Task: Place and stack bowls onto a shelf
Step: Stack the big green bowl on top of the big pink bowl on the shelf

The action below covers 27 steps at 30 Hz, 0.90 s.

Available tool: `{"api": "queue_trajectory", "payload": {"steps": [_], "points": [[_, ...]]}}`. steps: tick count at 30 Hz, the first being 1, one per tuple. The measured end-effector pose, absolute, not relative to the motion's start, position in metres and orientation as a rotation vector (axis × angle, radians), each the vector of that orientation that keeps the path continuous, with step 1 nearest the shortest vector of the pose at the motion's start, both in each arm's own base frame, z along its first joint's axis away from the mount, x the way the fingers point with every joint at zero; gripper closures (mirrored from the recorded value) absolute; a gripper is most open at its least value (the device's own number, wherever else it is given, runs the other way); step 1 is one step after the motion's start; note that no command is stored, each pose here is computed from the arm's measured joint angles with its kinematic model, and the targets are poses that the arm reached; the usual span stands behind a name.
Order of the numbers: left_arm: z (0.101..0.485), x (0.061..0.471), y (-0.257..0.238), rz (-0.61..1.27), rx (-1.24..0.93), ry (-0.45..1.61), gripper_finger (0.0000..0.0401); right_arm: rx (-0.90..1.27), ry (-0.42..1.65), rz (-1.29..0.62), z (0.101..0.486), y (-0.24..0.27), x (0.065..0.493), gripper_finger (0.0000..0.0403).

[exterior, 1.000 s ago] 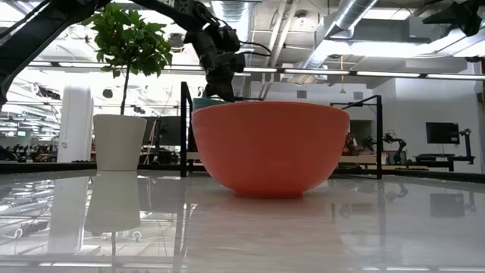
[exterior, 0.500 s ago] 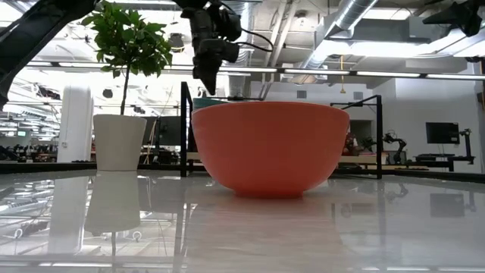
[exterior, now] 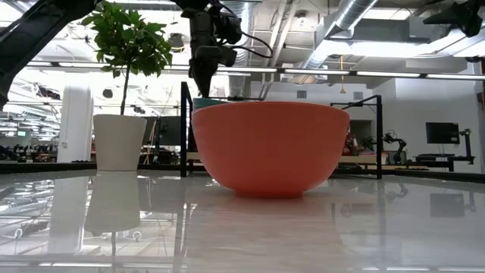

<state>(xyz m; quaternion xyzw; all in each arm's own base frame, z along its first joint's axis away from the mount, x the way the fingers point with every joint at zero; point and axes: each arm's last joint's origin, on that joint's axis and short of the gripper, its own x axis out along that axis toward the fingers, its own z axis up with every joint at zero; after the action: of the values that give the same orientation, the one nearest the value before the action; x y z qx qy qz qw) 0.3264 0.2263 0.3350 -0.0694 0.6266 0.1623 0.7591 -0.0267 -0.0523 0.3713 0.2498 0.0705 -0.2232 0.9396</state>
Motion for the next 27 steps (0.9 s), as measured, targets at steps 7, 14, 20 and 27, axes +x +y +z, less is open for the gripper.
{"api": "queue_trajectory", "payload": {"steps": [7,14,20,27], "points": [[0.334,0.324,0.227,0.357,-0.172,1.373,0.0401,0.511,0.144,-0.455,0.371,-0.052,-0.027,0.0161],[0.335,0.326,0.228,0.361,-0.165,1.357,0.0401,0.518,0.16,-0.434,0.371,-0.052,-0.027,0.0161],[0.323,0.327,0.229,0.352,-0.166,1.392,0.0401,0.518,0.161,-0.432,0.371,-0.052,-0.027,0.0161],[0.318,0.331,0.224,0.354,-0.164,1.407,0.0401,0.51,0.163,-0.432,0.371,-0.052,-0.027,0.0161]]}}
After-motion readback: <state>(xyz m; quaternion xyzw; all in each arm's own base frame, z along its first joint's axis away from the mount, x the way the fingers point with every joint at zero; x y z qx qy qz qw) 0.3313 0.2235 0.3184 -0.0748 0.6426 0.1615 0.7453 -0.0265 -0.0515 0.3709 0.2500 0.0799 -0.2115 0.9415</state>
